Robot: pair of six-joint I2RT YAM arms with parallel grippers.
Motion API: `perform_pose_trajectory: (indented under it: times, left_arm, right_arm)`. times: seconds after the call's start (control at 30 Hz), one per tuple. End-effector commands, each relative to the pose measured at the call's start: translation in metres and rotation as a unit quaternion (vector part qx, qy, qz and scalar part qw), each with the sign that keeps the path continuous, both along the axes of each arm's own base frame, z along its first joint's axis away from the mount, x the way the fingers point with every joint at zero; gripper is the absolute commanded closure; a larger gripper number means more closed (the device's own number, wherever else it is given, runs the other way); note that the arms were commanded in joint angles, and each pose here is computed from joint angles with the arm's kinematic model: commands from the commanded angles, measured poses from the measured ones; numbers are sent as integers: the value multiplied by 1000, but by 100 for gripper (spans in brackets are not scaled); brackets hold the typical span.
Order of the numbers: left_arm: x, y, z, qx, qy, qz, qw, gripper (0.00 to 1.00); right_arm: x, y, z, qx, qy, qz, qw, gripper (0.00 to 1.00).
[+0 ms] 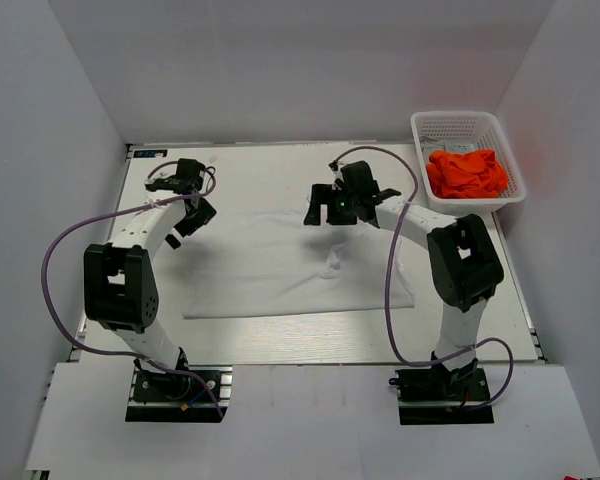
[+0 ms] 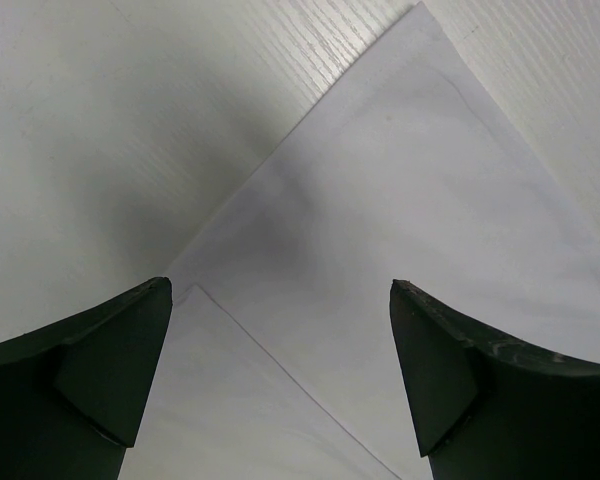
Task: Fold and stack the t-shirts
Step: Fold the flattened tshirt in 1/3 of the way
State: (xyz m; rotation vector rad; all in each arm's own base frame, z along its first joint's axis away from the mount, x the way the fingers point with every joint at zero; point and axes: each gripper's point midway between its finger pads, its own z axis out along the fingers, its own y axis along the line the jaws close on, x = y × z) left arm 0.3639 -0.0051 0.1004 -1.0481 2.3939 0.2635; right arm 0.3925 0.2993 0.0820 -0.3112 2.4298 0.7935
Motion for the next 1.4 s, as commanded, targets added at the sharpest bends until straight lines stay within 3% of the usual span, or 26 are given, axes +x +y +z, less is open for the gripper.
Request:
perform_pose_trajectory:
  times: [0.0, 0.13, 0.27, 0.4, 0.67, 0.77, 0.97, 1.13, 1.37]
  left_arm:
    - [5, 1, 7, 0, -11, 0, 1000, 0]
    - [0, -2, -4, -8, -1, -8, 1000, 0]
    - [-7, -3, -14, -10, 13, -14, 1000, 0]
    - [-11, -4, -14, -15, 12, -20, 1000, 0]
    - [-24, -8, -19, -28, 17, -25, 999, 0]
    - [-26, -8, -22, -28, 18, -25, 999, 0]
    - [-27, -11, -30, -36, 30, -28, 999, 0]
    - [-16, -11, -28, -32, 26, -27, 999, 0]
    - [31, 3, -3, -9, -20, 4, 1000, 0]
  right_arm:
    - [-12, -35, 10, -60, -23, -34, 997, 10]
    - [-60, -72, -5, -97, 3, -50, 994, 10]
    - [-103, -65, -14, -52, 49, -7, 997, 10]
    - [-112, -51, -24, -18, 67, 17, 997, 10]
    - [-93, -1, -10, 66, 39, 64, 995, 10]
    - [-83, 8, -7, 68, 30, 67, 995, 10]
    - [-49, 18, -7, 37, 10, 43, 998, 10]
    - [-36, -3, -32, -49, 53, -16, 997, 10]
    - [32, -43, 5, -120, -33, -113, 986, 10]
